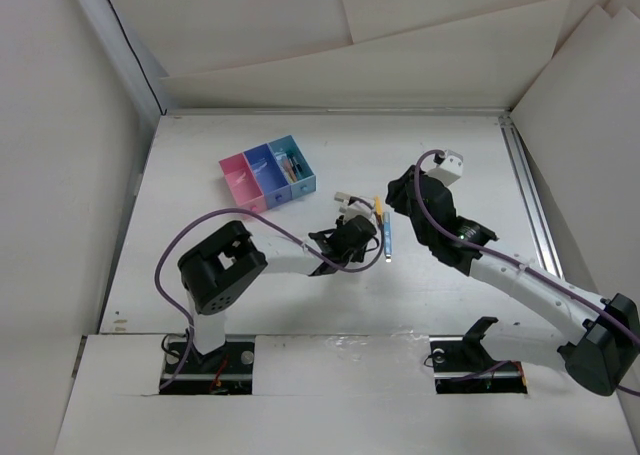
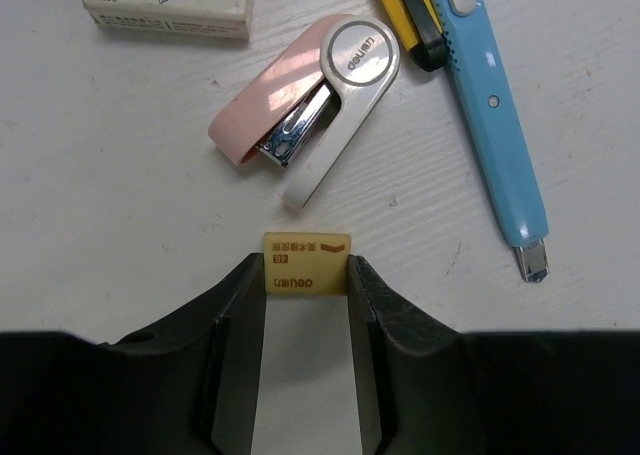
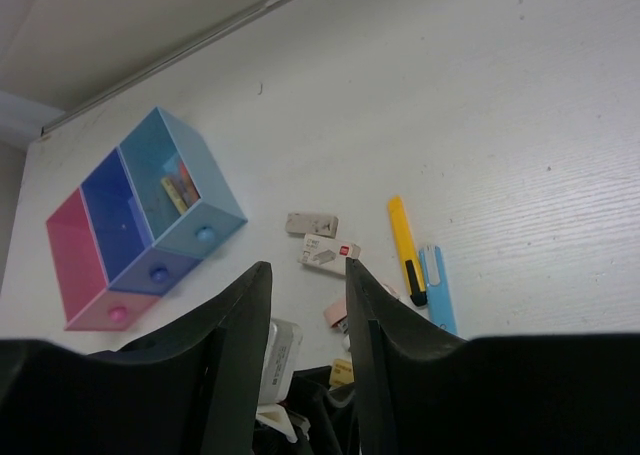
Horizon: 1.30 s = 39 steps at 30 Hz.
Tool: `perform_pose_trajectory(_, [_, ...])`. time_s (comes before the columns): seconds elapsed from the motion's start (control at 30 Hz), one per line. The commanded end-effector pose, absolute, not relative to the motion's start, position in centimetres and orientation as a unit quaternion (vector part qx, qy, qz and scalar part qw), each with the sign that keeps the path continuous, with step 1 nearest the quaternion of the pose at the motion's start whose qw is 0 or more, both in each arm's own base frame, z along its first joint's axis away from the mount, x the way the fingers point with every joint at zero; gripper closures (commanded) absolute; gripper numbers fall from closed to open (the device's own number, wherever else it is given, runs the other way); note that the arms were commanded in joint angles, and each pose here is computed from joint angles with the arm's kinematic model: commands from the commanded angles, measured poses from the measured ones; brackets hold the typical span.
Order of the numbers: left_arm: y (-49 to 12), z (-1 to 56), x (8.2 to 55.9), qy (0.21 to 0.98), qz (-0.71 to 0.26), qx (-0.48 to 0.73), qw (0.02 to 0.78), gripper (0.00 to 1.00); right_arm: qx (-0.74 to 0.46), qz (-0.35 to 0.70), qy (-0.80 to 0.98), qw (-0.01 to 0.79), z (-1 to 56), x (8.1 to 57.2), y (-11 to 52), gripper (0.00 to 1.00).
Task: Sort the stationery into containers
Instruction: Pick up the stationery from the center of the board, then place the stationery in the storage box.
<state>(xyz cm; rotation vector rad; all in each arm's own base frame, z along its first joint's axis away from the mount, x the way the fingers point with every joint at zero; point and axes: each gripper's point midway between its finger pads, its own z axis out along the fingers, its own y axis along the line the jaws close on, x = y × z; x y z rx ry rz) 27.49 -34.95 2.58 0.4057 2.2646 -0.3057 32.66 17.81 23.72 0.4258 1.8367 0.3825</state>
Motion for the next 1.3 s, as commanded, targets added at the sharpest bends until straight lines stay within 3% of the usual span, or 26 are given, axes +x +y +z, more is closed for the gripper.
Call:
perform_pose_trajectory(0.0, [-34.4,2.9,27.5,0.896,-0.111,0.154,0.401,0.80,0.188,0.176,0.770,0.584,24.8,32.7,18.0,0.59])
perform_pose_trajectory(0.1, [-33.0,3.7,27.3,0.897,-0.108,0.124,0.411,0.87,0.188,0.176,0.770,0.584,24.8,32.7,18.0,0.59])
perform_pose_trajectory(0.27, [-29.9,7.1,28.3,0.885,-0.101,0.048,0.452,0.88,0.186,0.179,0.771,0.582,24.8,32.6,18.2,0.60])
perform_pose_trajectory(0.53, [-23.4,13.7,36.0,0.834,-0.186,-0.135,0.502,0.87,0.177,0.188,0.774,0.578,24.8,32.5,18.9,0.60])
perform_pose_trajectory(0.73, [-16.9,16.7,41.2,0.795,-0.162,-0.222,0.541,0.85,0.172,0.183,0.778,0.576,24.5,32.6,19.0,0.60])
perform_pose_trajectory(0.97, [-14.2,16.6,44.1,0.793,-0.109,-0.242,0.548,0.84,0.170,0.186,0.779,0.575,24.5,32.6,19.1,0.60])
perform_pose_trajectory(1.27, [-12.7,14.2,45.4,0.807,-0.067,-0.259,0.527,0.71,0.171,0.189,0.776,0.577,24.8,32.5,19.0,0.60])
